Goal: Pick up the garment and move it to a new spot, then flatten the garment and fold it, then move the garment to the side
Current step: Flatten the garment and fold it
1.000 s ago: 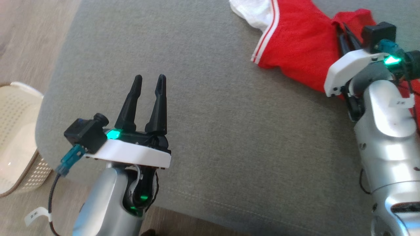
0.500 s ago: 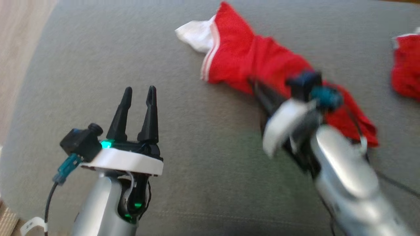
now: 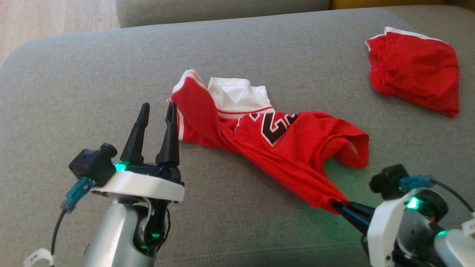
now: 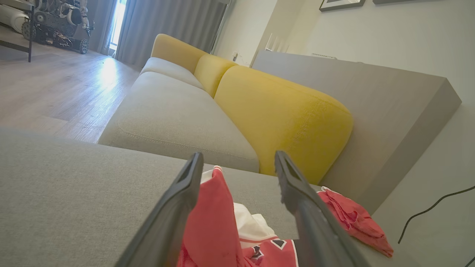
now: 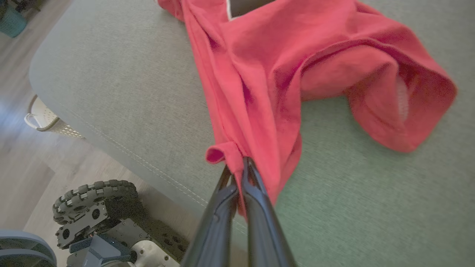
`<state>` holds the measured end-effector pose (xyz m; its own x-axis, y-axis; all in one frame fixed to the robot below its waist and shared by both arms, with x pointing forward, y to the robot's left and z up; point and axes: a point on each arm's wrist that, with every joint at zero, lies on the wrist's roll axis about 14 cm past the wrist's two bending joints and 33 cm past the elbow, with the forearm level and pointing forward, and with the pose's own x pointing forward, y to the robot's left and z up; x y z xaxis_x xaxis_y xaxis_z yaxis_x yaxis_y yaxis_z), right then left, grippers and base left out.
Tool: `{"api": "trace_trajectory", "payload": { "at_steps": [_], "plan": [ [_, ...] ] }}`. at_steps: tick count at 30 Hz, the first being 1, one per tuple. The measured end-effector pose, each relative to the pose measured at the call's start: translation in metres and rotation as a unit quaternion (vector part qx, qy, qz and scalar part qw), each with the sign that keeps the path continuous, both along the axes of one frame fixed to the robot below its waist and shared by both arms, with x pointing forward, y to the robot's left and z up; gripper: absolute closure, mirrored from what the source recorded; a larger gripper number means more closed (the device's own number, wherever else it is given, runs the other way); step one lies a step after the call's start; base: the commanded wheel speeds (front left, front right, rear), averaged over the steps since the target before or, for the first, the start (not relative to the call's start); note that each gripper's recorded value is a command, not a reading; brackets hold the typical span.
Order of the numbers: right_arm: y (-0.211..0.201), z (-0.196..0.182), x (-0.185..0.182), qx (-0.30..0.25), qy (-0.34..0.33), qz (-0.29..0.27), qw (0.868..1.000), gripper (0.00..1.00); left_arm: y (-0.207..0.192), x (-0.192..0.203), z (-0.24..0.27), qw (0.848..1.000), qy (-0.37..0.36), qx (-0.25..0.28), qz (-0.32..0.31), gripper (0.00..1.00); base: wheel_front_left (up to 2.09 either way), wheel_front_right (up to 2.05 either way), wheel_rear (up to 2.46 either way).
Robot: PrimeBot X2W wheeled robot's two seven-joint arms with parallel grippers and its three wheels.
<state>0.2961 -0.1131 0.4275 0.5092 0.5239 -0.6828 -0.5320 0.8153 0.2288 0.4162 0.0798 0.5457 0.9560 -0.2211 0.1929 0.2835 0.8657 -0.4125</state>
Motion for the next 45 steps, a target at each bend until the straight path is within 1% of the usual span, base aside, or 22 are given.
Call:
{"api": "trace_trajectory", "payload": {
  "at_steps": [4, 6, 9, 12, 14, 22, 23, 28, 31, 34, 35, 37, 39, 43, 45],
  "plan": [
    [-0.015, 0.004, 0.01, -0.006, -0.012, -0.029, 0.999, 1.0, -0.001, 0.001, -0.002, 1.0, 0.003, 0.001, -0.002, 0.0, 0.0, 0.0, 0.0],
    [-0.016, 0.003, 0.011, -0.015, -0.01, -0.027, 0.999, 1.0, 0.0, 0.0, -0.003, 1.0, 0.004, 0.001, 0.0, 0.0, 0.0, 0.0, 0.0],
    [-0.015, -0.006, 0.001, -0.028, 0.021, -0.016, 0.999, 1.0, 0.004, -0.002, -0.003, 1.0, 0.005, 0.003, 0.005, 0.0, 0.0, 0.0, 0.0],
    [-0.024, -0.028, -0.024, -0.059, 0.084, -0.005, 0.995, 1.0, 0.009, -0.003, -0.002, 1.0, 0.003, 0.004, 0.012, 0.0, 0.0, 0.0, 0.0],
    [-0.028, -0.036, -0.036, -0.07, 0.106, -0.001, 0.992, 1.0, 0.012, -0.005, -0.001, 1.0, 0.002, 0.004, 0.016, 0.0, 0.0, 0.0, 0.0],
    [-0.026, -0.038, -0.039, -0.08, 0.107, 0.012, 0.991, 1.0, 0.018, -0.008, 0.003, 1.0, -0.003, 0.005, 0.024, 0.0, 0.0, 0.0, 0.0],
    [-0.027, -0.037, -0.035, -0.079, 0.095, 0.007, 0.992, 0.0, 0.018, -0.008, 0.003, 1.0, -0.004, 0.005, 0.024, 0.0, 0.0, 0.0, 0.0],
    [-0.023, -0.025, -0.018, -0.048, 0.057, -0.023, 0.997, 0.0, 0.017, -0.009, 0.007, 1.0, -0.008, 0.005, 0.023, 0.0, 0.0, 0.0, 0.0],
    [-0.02, -0.004, 0.004, -0.013, 0.009, -0.052, 0.999, 0.0, 0.016, -0.01, 0.008, 1.0, -0.01, 0.005, 0.022, 0.0, 0.0, 0.0, 0.0],
    [-0.013, 0.027, 0.031, 0.041, -0.056, -0.085, 0.994, 0.0, 0.016, -0.01, 0.01, 1.0, -0.013, 0.009, 0.021, 0.0, 0.0, 0.0, 0.0],
    [-0.013, 0.027, 0.031, 0.041, -0.056, -0.085, 0.994, 0.0, 0.016, -0.01, 0.01, 1.0, -0.013, 0.009, 0.021, 0.0, 0.0, 0.0, 0.0],
    [-0.013, 0.048, 0.049, 0.061, -0.107, -0.102, 0.987, 0.0, 0.015, -0.01, 0.01, 1.0, -0.014, 0.009, 0.021, 0.0, 0.0, 0.0, 0.0],
    [-0.017, 0.067, 0.066, 0.074, -0.161, -0.125, 0.976, 0.0, 0.015, -0.01, 0.01, 1.0, -0.014, 0.009, 0.021, 0.0, 0.0, 0.0, 0.0],
    [-0.019, 0.096, 0.087, 0.115, -0.249, -0.177, 0.945, 0.0, 0.015, -0.01, 0.011, 1.0, -0.015, 0.008, 0.021, 0.0, 0.0, 0.0, 0.0],
    [-0.017, 0.098, 0.09, 0.135, -0.265, -0.196, 0.935, 0.0, 0.015, -0.009, 0.01, 1.0, -0.014, 0.008, 0.021, 0.0, 0.0, 0.0, 0.0]
  ]
}}
